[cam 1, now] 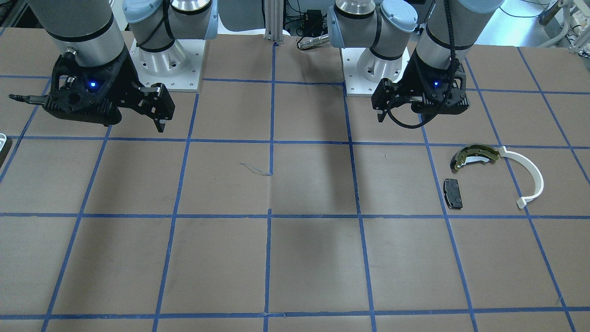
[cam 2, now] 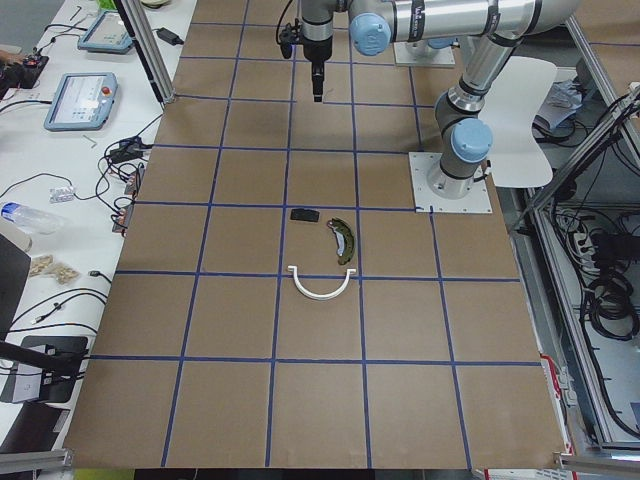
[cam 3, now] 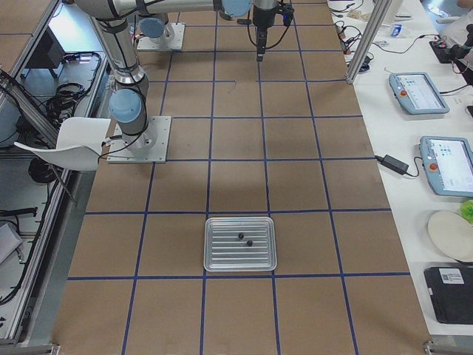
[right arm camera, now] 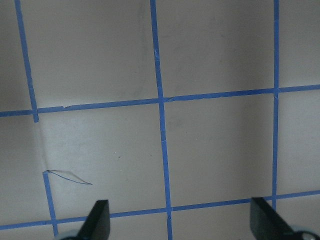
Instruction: Place bearing gear from tray to pile
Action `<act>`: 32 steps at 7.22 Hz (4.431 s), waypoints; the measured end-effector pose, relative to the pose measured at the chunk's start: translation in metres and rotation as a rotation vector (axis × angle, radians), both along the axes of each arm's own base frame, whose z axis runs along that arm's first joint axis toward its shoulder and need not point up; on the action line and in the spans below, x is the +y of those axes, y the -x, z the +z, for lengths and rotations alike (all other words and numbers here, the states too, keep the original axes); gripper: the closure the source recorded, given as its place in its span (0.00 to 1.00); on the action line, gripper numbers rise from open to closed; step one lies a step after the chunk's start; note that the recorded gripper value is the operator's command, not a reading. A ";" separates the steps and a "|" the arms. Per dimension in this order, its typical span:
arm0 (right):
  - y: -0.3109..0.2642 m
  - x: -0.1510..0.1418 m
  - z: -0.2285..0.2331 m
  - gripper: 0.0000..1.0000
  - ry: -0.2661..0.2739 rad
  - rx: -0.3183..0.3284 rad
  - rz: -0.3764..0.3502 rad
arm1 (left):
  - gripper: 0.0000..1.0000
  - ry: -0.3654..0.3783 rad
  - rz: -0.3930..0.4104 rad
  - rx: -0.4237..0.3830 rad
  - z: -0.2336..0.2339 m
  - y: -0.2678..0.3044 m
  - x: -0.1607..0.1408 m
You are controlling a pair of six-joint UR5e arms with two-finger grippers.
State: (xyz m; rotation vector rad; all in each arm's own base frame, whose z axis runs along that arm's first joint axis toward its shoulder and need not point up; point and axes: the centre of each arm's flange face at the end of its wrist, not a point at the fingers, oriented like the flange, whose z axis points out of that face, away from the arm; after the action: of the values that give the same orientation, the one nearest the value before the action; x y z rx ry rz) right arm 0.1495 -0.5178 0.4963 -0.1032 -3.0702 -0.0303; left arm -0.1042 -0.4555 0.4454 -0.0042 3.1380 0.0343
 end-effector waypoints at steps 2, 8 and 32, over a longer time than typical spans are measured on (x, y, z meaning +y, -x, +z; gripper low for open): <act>0.007 -0.003 0.001 0.00 0.002 -0.002 0.022 | 0.00 0.000 0.000 0.000 0.000 0.000 0.000; 0.298 -0.047 -0.059 0.00 -0.077 -0.048 0.218 | 0.00 0.000 0.000 0.000 0.000 0.000 0.000; 0.625 0.017 -0.317 0.98 -0.098 -0.058 0.213 | 0.00 0.003 0.000 0.000 0.000 0.000 0.000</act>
State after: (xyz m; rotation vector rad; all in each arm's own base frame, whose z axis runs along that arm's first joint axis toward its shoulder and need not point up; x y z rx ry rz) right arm -0.4760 -0.5007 0.1789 0.2342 -3.1118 -0.1753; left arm -0.1043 -0.4558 0.4457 -0.0042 3.1384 0.0300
